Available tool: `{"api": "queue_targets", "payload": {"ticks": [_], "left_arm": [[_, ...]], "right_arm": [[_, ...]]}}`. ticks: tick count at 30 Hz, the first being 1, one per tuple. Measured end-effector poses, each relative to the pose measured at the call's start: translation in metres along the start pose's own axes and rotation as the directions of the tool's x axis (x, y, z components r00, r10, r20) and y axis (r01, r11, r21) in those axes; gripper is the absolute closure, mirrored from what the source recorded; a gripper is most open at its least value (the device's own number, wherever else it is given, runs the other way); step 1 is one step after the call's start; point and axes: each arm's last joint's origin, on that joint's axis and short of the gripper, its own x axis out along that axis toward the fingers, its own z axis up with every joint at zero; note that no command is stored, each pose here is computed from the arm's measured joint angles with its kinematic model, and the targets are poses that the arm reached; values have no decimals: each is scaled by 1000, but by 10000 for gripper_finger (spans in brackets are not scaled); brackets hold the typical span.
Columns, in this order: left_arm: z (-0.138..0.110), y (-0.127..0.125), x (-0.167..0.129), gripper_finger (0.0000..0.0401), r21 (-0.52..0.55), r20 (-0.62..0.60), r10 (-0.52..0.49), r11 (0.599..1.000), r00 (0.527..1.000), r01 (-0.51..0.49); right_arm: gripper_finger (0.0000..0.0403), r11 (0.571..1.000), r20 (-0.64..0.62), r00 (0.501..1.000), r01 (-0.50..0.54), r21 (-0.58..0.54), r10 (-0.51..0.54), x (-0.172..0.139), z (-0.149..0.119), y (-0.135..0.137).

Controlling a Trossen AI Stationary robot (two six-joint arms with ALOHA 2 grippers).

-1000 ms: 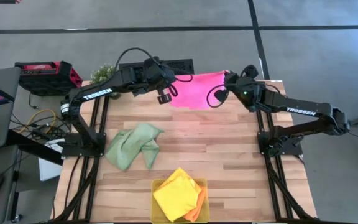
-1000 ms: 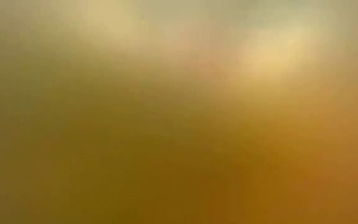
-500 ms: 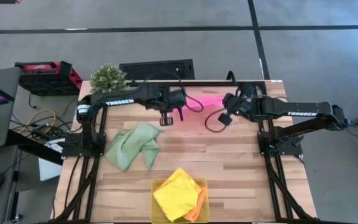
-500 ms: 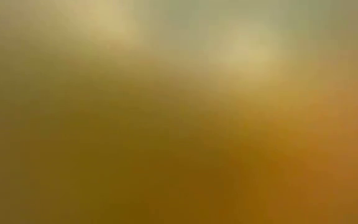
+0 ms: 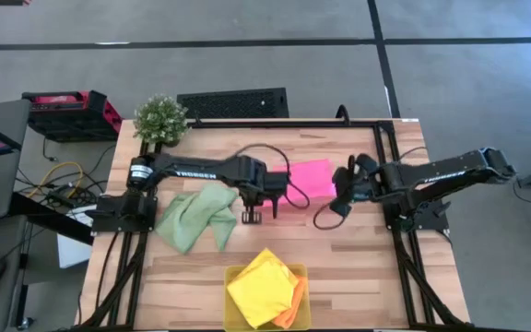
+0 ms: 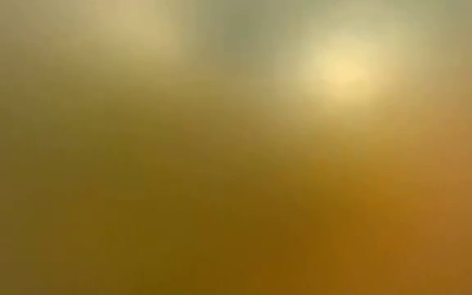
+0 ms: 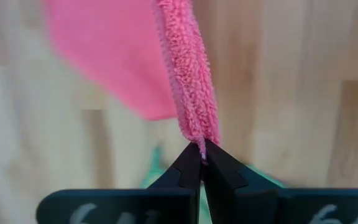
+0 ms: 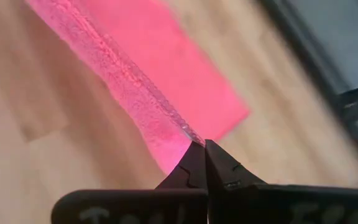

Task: Fold microfiber towels
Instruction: Fold the pink microfiber cloth

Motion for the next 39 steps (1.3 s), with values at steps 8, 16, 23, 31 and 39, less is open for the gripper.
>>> {"api": "queue_targets", "payload": {"ticks": [8, 16, 23, 31, 39], "left_arm": [[16, -38, 44, 401, 83, -64, -78, 993, 995, 83], [21, -47, 53, 401, 46, -47, -62, 997, 997, 65], [21, -23, 55, 401, -91, -49, 99, 991, 994, -103], [22, 10, 61, 401, -231, -64, 128, 963, 990, -139], [19, 33, 81, 401, -261, -137, 123, 953, 983, -155]], "right_arm": [[401, 990, -106, 984, -138, 35, 141, 9, -35, 27], [401, 988, -121, 981, -150, 29, 152, 10, -43, 32], [400, 995, -97, 995, -16, 100, 26, 22, -34, 16], [400, 985, -159, 980, 139, 106, -121, 52, -22, 1], [400, 984, -154, 975, 171, 45, -162, 83, -7, -9]]}}
